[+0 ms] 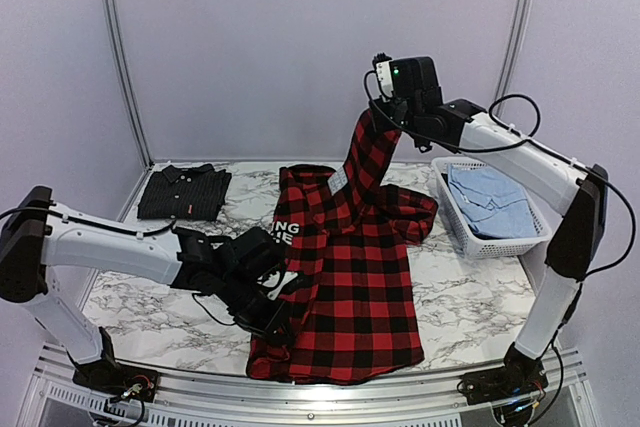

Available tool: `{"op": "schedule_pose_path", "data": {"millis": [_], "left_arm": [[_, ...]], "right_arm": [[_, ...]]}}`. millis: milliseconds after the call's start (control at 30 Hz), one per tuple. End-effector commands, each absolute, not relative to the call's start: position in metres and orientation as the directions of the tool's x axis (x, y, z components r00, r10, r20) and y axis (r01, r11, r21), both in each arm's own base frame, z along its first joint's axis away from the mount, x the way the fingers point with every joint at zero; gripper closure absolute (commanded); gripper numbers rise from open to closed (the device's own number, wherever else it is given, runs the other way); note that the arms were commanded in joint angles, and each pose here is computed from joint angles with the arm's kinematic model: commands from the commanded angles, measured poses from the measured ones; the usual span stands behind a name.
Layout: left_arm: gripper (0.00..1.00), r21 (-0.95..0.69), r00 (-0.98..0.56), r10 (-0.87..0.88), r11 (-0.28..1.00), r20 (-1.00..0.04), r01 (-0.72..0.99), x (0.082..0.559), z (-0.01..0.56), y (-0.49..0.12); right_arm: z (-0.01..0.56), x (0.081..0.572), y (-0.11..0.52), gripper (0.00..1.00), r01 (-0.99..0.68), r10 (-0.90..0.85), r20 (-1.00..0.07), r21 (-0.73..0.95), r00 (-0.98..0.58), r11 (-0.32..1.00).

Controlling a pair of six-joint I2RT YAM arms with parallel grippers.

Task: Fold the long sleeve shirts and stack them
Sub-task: Fold the crumpled shirt at the center of the board.

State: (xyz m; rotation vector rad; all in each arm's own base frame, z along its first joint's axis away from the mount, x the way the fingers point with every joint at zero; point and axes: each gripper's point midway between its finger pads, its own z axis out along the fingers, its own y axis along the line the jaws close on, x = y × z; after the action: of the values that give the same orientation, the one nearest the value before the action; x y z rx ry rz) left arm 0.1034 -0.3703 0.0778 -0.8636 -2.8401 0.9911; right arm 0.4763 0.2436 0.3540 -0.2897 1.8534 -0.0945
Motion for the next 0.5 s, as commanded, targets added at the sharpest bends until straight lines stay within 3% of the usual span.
{"op": "schedule_pose_path", "data": {"millis": [0, 200, 467], "left_arm": [[1.00, -0.532, -0.907, 0.356, 0.734, -0.225, 0.421, 0.125, 0.092, -0.328], [0.99, -0.460, -0.947, 0.151, 0.845, -0.283, 0.272, 0.139, 0.104, -0.262], [0.97, -0.471, -0.961, 0.046, 0.864, -0.273, 0.175, 0.129, 0.111, -0.230]], "right_arm": [[0.376, 0.470, 0.303, 1.00, -0.301, -0.203, -0.958, -0.136, -0.205, 0.944], [0.398, 0.465, 0.384, 1.00, -0.473, -0.135, -0.986, -0.070, -0.103, 0.878], [0.455, 0.437, 0.441, 1.00, -0.574, 0.021, -0.996, -0.029, 0.081, 0.818]]}}
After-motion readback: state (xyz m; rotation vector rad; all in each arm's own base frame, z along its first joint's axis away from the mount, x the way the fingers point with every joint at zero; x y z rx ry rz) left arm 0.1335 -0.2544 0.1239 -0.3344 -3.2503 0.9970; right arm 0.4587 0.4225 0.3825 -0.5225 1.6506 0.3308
